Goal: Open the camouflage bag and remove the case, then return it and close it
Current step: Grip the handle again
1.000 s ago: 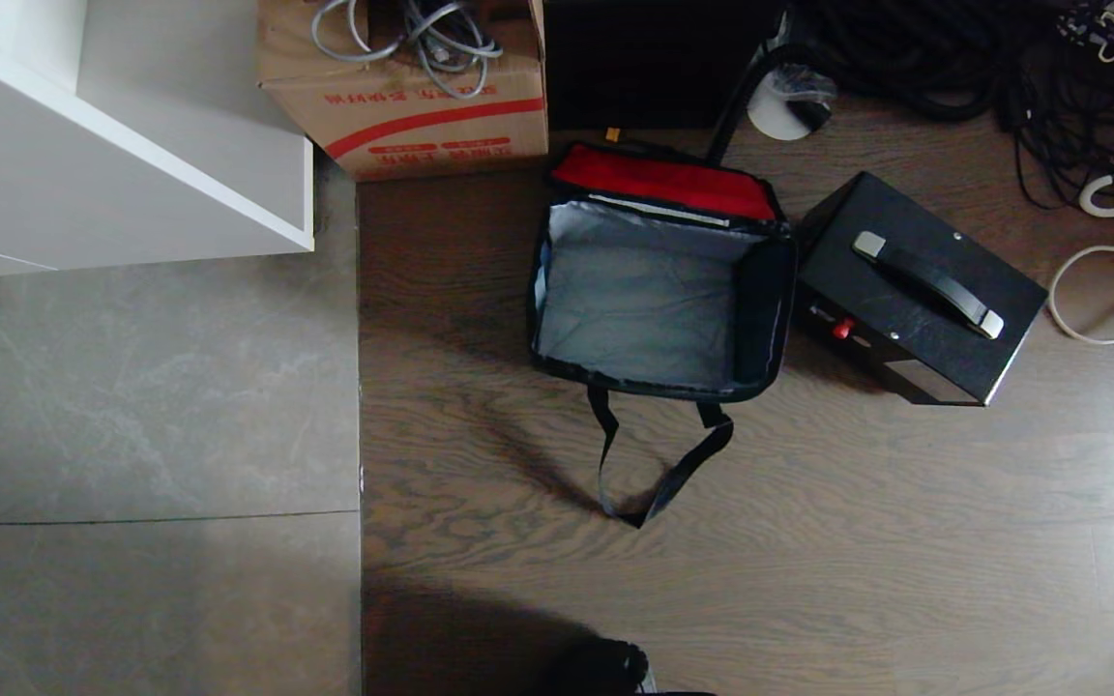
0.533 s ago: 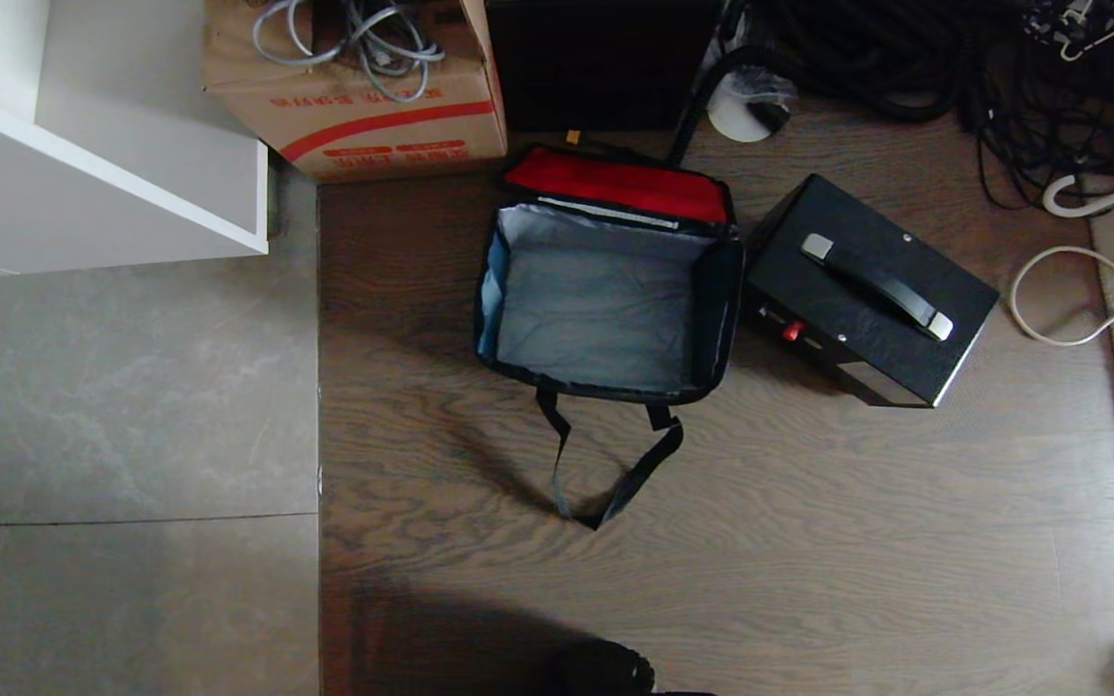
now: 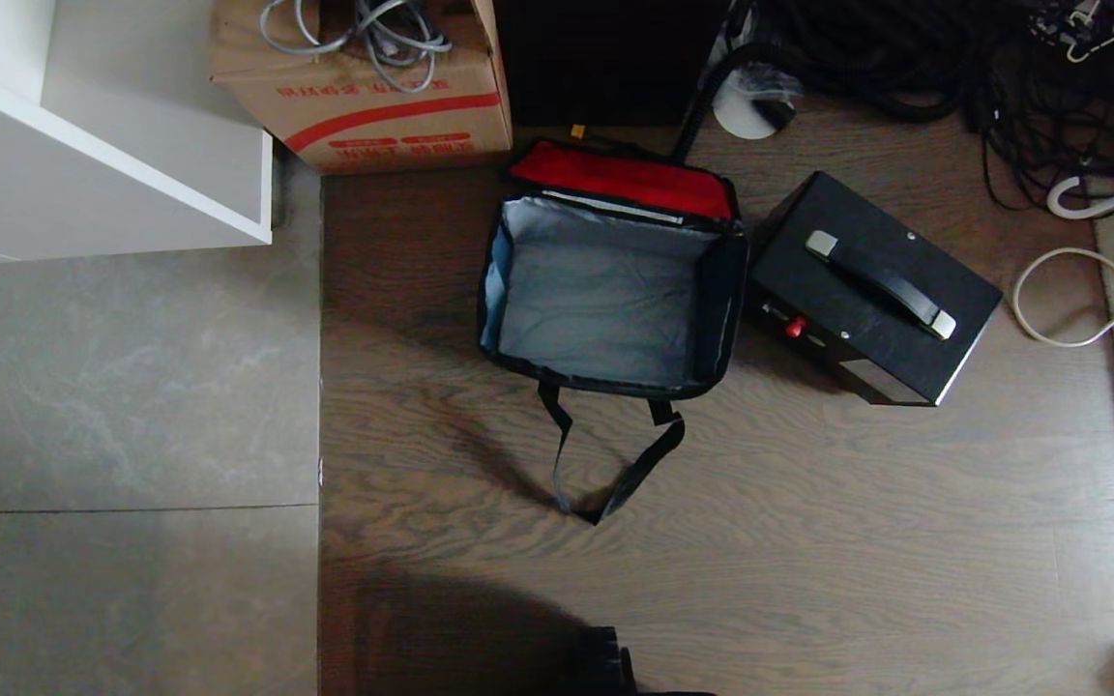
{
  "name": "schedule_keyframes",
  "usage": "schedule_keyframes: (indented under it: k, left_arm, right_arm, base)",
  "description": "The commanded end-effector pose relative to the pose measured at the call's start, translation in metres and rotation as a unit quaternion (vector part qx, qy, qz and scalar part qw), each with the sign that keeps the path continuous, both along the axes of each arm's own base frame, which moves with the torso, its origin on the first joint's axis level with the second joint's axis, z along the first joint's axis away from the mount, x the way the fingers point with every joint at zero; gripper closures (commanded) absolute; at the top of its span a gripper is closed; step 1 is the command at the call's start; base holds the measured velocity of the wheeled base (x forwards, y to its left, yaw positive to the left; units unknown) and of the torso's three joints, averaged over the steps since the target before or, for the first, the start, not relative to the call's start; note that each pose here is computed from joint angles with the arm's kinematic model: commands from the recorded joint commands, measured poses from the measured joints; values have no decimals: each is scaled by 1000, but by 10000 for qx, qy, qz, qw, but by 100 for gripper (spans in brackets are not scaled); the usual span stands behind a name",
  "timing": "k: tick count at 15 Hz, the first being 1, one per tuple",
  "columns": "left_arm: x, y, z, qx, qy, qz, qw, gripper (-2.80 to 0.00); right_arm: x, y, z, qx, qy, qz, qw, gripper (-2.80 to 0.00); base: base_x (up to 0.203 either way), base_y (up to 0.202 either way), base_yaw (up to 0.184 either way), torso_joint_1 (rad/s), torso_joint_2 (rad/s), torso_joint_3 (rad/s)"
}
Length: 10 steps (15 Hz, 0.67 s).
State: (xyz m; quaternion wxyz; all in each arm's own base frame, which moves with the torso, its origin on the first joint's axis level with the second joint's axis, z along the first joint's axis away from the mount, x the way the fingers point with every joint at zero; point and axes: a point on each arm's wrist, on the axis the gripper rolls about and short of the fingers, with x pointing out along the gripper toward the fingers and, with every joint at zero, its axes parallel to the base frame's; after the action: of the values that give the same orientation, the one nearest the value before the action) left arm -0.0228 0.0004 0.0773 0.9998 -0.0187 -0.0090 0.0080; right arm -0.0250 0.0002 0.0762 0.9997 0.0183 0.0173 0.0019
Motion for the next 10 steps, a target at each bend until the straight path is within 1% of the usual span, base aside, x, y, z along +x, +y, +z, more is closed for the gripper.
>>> schedule_keyframes:
  k: [1, 4, 6, 8, 10]
  left_arm:
    - [1, 0, -2, -5, 42, 2, 10000, 0]
    - [1, 0, -2, 2, 35, 2, 10000, 0]
    - [1, 0, -2, -1, 35, 2, 10000, 0]
    - [1, 0, -2, 60, 28, 8, 10000, 0]
    - [2, 0, -2, 79, 105, -6, 9999, 0]
  right_arm:
    - [0, 0, 0, 2, 12, 1, 10000, 0]
    - [0, 0, 0, 2, 5, 1, 10000, 0]
    - [0, 0, 0, 2, 4, 1, 10000, 0]
    - [1, 0, 0, -43, 38, 4, 10000, 0]
    - [1, 0, 1, 24, -143, 1, 9999, 0]
  base:
    - [0, 0, 0, 0, 0, 0]
    - [0, 0, 0, 0, 0, 0]
    - [-167, 0, 1, 5, 2, 2]
    - [-170, 0, -2, -2, 0, 5]
    - [-27, 0, 0, 6, 1, 3]
